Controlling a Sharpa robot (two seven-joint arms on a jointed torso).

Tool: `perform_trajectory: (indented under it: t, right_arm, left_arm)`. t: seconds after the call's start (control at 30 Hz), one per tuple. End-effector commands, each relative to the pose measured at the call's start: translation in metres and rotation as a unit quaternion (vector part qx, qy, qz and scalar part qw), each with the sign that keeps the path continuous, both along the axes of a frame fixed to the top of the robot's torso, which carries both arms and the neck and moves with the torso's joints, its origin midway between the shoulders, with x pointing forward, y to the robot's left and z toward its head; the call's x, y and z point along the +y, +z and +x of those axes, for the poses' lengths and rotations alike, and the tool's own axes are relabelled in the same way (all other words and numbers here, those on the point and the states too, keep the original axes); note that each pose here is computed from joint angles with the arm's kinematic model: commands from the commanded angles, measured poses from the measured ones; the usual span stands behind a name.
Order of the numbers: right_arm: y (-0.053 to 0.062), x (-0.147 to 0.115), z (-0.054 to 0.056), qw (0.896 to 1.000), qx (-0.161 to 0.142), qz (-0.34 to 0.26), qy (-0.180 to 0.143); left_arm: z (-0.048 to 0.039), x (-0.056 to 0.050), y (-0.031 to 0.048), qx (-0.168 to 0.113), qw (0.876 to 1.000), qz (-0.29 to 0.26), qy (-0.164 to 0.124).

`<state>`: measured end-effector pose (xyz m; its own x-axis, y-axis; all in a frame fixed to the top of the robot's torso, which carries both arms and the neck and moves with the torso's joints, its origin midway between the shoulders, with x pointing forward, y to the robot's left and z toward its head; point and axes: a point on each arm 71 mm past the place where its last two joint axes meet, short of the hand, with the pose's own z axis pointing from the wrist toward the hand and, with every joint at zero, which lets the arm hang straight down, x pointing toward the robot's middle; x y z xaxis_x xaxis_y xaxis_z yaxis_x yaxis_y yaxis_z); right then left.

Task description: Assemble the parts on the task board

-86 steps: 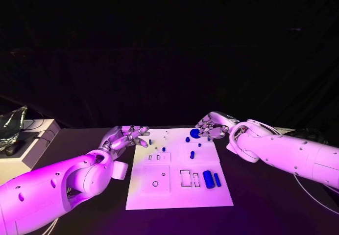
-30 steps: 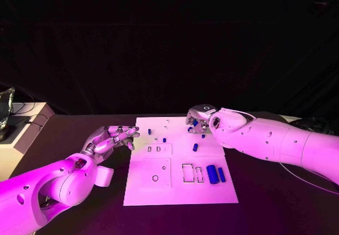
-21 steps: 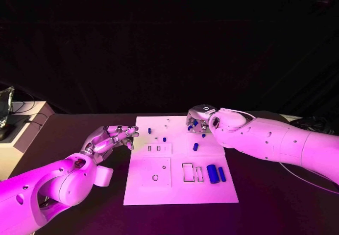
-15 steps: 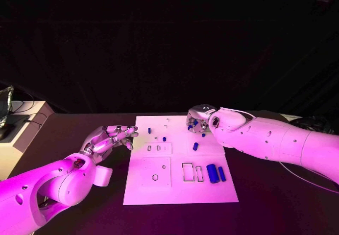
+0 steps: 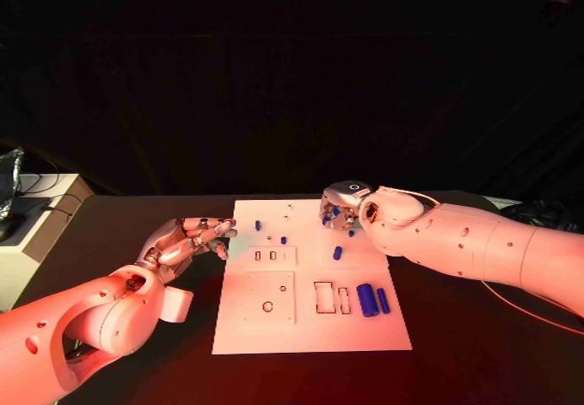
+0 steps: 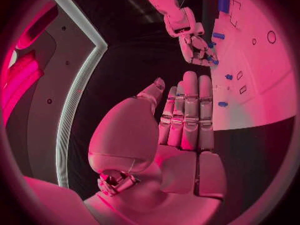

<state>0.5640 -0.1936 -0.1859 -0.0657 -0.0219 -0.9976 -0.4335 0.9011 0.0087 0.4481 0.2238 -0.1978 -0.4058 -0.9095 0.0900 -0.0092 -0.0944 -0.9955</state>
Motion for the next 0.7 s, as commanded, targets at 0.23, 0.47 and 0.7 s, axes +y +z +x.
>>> perform_trajectory:
  t: [0.23, 0.47, 0.7]
  right_arm:
    - [0.014, 0.011, -0.005, 0.997, -0.066, 0.043, 0.001]
    - [0.022, 0.026, -0.003, 0.993, -0.107, 0.055, -0.001]
    - [0.025, 0.041, 0.001, 0.99, -0.126, 0.058, 0.003]
  left_arm:
    - [-0.0003, -0.001, 0.0007, -0.002, 1.0, -0.002, -0.008]
    - [-0.0008, -0.002, 0.0011, -0.002, 1.0, -0.003, -0.01]
    - [-0.0018, -0.004, 0.0017, -0.003, 1.0, -0.004, -0.012]
